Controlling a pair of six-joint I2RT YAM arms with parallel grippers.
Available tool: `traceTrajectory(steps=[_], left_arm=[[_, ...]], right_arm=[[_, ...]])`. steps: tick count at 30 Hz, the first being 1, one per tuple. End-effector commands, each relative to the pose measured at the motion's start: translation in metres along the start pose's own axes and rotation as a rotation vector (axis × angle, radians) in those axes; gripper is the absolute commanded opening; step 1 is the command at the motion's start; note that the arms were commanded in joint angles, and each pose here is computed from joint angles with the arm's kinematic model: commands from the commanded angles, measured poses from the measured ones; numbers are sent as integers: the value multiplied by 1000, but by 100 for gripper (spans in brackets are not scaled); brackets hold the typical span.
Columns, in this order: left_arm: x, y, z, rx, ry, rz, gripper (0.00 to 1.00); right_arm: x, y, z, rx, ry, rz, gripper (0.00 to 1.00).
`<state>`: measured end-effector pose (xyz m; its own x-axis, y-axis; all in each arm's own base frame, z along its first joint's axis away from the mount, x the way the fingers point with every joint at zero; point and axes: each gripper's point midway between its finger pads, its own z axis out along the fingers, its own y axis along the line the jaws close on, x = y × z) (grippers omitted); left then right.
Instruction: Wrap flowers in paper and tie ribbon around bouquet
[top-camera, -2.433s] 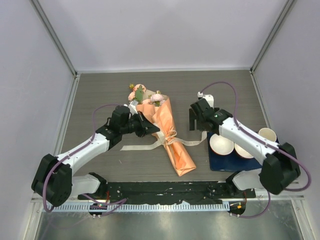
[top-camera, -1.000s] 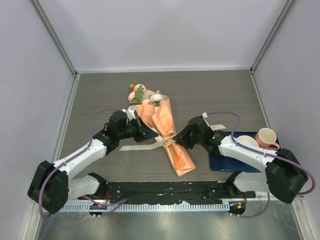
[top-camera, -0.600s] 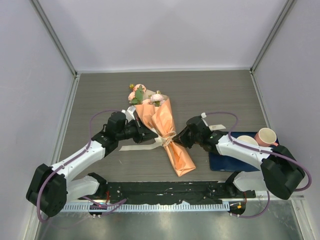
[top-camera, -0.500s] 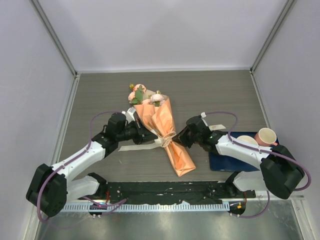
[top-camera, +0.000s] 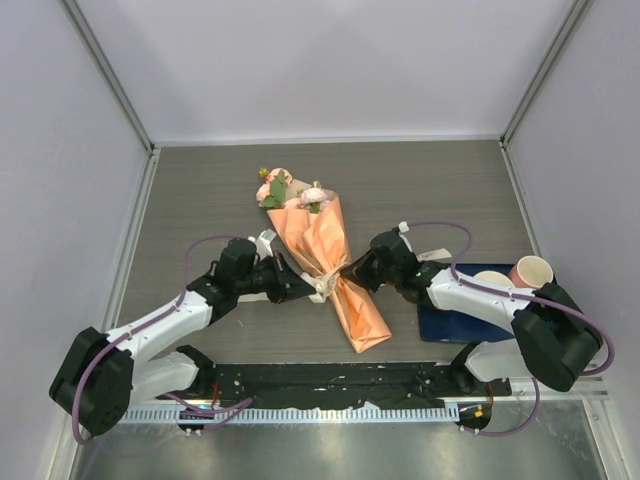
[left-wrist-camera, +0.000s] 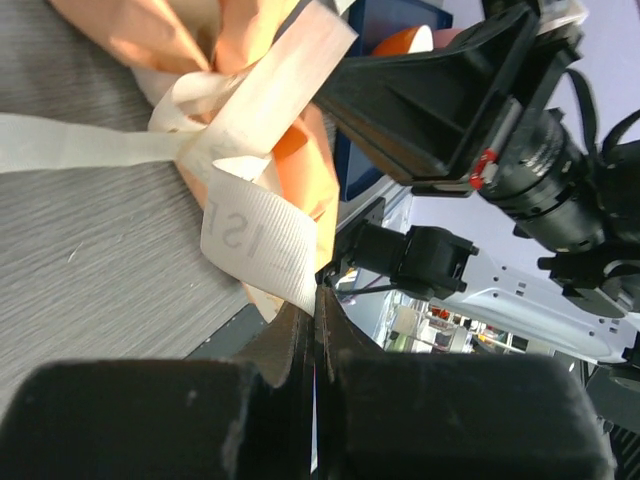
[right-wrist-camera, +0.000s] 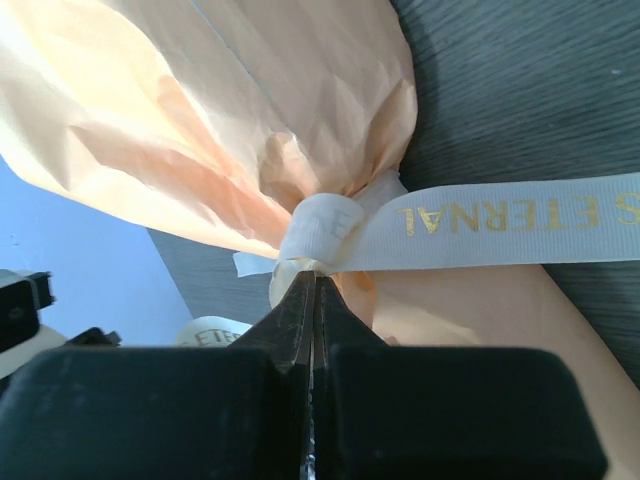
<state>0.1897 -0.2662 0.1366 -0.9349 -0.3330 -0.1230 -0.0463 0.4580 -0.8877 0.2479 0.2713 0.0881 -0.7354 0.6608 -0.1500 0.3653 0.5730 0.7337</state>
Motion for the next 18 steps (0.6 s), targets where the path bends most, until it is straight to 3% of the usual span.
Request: traceTrajectory(steps=[1, 4, 6, 7, 9, 10, 12, 15, 18], left_arm=[[12, 1, -4, 21, 27, 11, 0], [18, 15, -8, -33, 31, 24, 7], [24, 30, -13, -91, 46, 14, 21], [25, 30, -17, -92, 44, 48, 33], [27, 42, -24, -166, 38, 63, 45], [21, 38, -28, -174, 22, 137, 53], [14, 52, -41, -297, -10, 189, 59], [-7, 32, -48, -341, -33, 331, 63], [-23, 5, -25, -285, 10, 401, 45]], right_arm=[[-5, 14, 2, -66, -34, -8, 0], [-5, 11, 1, -63, -40, -1, 0], [-6, 10, -1, -67, -46, -2, 0], [-7, 9, -2, -64, -47, -2, 0], [-4, 9, -2, -64, -35, -8, 1], [-3, 7, -1, -62, -31, -9, 0], [-2, 6, -1, -63, -24, -9, 0], [0, 6, -1, -79, -15, -14, 0], [0, 11, -3, -112, -20, -16, 0]])
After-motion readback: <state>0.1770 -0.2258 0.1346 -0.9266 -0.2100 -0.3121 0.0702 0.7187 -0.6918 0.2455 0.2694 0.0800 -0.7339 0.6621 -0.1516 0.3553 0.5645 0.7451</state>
